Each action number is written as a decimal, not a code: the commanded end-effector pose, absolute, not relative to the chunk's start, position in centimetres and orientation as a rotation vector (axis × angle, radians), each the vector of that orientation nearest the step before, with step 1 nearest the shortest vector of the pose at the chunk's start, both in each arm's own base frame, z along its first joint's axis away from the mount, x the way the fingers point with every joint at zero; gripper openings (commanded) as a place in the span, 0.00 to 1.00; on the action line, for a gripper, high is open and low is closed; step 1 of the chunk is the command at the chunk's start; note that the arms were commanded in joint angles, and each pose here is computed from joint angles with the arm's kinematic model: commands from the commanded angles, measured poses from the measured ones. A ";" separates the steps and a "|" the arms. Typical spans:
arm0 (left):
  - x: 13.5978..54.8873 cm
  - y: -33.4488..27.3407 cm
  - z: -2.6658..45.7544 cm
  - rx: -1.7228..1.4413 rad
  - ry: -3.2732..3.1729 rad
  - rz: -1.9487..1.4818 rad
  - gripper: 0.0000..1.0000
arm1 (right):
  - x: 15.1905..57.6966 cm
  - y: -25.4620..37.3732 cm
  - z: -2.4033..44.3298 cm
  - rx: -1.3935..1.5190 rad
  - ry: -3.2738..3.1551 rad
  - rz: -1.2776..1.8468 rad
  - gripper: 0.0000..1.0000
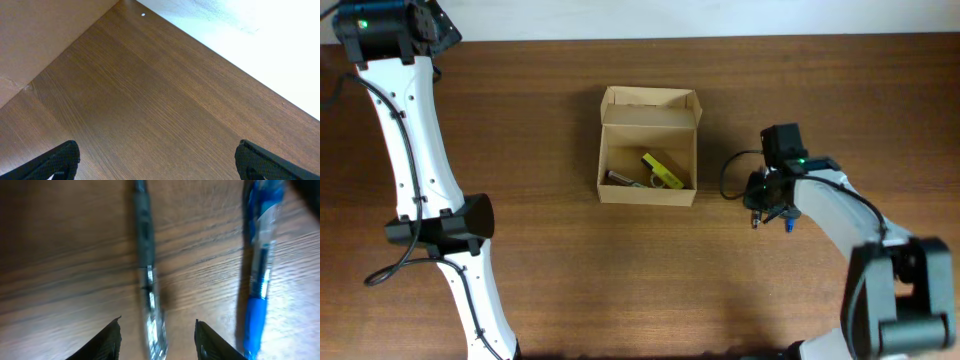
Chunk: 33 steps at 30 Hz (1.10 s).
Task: Pack container
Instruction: 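Move the right gripper to the black pen and grasp it, then carry the black pen into the box and release it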
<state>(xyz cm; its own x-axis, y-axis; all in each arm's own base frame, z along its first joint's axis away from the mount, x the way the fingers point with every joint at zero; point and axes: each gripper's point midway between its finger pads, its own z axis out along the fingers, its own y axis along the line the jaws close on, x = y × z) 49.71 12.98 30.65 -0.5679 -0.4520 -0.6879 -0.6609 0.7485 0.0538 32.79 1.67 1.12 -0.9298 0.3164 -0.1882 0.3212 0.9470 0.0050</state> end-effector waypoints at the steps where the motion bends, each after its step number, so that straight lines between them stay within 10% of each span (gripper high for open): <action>1: 48.9 13.2 32.1 -0.829 2.247 0.400 1.00 | 31.8 1.1 -1.1 0.528 2.971 -0.097 0.44; 8: 48.9 13.2 32.1 -0.829 2.247 0.400 1.00 | 31.2 1.8 -2.9 0.521 3.036 -0.054 0.27; 11: 48.9 13.2 32.1 -0.829 2.247 0.400 1.00 | 31.6 2.7 -2.8 0.471 3.037 0.026 0.04; 23: 48.9 13.2 32.1 -0.829 2.246 0.400 1.00 | 37.9 6.1 8.6 0.030 2.897 0.251 0.04; 33: 48.9 13.2 32.1 -0.829 2.246 0.400 1.00 | 39.9 15.1 24.4 -1.005 2.416 0.111 0.04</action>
